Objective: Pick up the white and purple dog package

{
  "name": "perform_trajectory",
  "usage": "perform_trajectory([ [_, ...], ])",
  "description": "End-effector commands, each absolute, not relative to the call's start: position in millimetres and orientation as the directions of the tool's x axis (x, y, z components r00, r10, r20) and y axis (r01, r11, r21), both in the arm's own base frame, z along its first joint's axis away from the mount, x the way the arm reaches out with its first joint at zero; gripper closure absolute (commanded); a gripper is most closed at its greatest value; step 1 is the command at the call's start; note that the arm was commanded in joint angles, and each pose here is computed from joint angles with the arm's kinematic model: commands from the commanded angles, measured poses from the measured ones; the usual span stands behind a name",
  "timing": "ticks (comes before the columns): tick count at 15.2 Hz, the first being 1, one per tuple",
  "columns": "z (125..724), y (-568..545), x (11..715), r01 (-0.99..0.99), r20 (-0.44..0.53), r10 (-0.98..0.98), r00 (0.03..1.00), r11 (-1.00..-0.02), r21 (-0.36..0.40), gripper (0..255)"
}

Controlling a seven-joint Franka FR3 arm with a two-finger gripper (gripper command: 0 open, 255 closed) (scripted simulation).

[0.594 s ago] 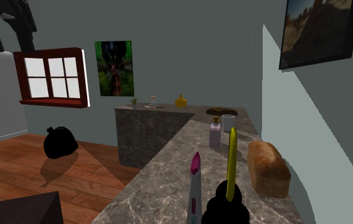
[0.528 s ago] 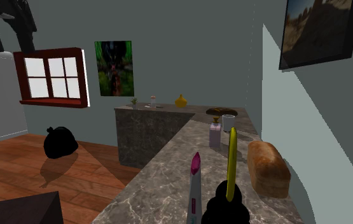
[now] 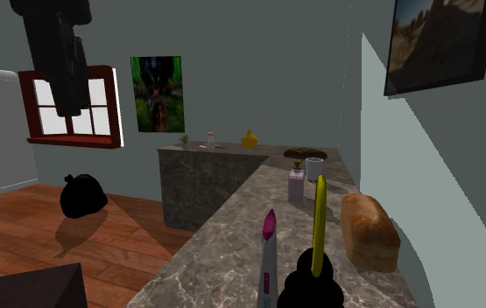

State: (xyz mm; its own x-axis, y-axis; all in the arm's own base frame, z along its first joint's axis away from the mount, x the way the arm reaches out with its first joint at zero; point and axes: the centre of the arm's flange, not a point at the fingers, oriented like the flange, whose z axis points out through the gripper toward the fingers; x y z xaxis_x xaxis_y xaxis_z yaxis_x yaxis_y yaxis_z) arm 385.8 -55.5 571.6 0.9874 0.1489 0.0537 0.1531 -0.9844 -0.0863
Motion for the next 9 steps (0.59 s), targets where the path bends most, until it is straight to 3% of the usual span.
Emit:
perform_trajectory([
  [1, 556.7, -62.7, 408.1, 0.216, 0.053, 0.213, 0.976, -0.973, -0.077, 0],
  [9, 498.0, -71.8, 497.5, 0.445, 0.039, 0.444, 0.895, -0.894, -0.046, 0],
])
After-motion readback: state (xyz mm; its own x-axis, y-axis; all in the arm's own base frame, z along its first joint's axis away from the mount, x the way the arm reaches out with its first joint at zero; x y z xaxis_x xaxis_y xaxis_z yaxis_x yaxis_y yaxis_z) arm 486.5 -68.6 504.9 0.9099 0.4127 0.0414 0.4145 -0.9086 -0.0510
